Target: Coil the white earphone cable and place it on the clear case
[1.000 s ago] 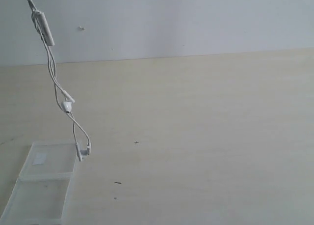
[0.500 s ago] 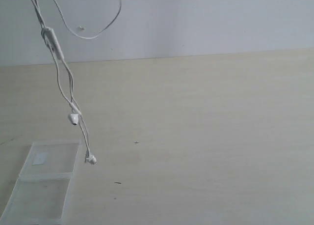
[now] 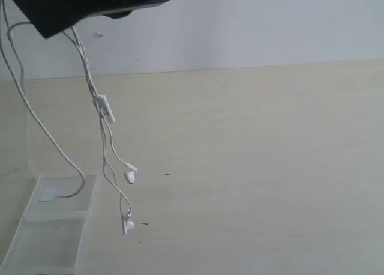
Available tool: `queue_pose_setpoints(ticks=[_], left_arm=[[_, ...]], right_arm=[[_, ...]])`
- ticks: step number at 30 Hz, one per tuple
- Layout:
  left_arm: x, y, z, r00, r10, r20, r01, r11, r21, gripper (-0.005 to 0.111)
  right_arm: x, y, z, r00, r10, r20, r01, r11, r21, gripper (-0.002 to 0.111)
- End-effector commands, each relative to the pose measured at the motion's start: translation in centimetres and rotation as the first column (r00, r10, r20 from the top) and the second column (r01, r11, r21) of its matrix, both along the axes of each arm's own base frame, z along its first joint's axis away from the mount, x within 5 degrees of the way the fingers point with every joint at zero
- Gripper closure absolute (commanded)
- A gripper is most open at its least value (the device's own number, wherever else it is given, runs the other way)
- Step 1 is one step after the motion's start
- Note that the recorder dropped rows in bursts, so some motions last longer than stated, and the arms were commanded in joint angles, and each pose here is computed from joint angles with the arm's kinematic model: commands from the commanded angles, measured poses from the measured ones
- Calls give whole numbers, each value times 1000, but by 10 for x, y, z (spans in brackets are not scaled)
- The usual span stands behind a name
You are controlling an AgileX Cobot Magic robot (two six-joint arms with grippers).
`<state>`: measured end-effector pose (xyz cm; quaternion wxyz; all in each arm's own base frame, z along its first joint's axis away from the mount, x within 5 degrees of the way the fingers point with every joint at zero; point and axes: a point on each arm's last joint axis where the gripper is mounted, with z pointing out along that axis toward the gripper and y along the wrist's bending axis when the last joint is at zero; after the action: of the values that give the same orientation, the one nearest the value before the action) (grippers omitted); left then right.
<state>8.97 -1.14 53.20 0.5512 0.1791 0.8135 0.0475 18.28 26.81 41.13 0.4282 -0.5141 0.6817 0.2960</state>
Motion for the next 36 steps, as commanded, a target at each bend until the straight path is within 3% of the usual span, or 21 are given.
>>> queue_pose_setpoints(ticks=[1, 5, 15, 21, 25, 29, 36], left_arm=[[7, -13, -13, 989, -139, -45, 137, 990, -28, 42], [14, -25, -28, 957, -279, -81, 278, 960, -30, 42], [29, -38, -59, 878, -457, -140, 464, 886, 17, 42], [32, -40, -63, 858, -500, -119, 511, 856, 79, 42], [33, -45, -67, 824, -556, -107, 564, 823, 71, 42], [39, -44, -78, 825, -553, -116, 564, 818, 110, 41], [49, -42, -83, 852, -519, -67, 523, 841, 138, 21]], right_arm=[[-4, -3, 1, 1000, 21, -2, -21, 999, -36, 108], [-5, -3, 0, 999, 33, 4, -33, 998, -49, 108], [-9, -7, 15, 998, 53, 39, -52, 998, -32, 108], [-10, -8, 16, 996, 81, 48, -78, 995, -54, 108], [-11, -8, 16, 995, 86, 49, -84, 995, -52, 108], [-12, -9, 18, 995, 87, 55, -85, 995, -48, 108], [-19, -12, 24, 991, 123, 56, -122, 992, -23, 108]])
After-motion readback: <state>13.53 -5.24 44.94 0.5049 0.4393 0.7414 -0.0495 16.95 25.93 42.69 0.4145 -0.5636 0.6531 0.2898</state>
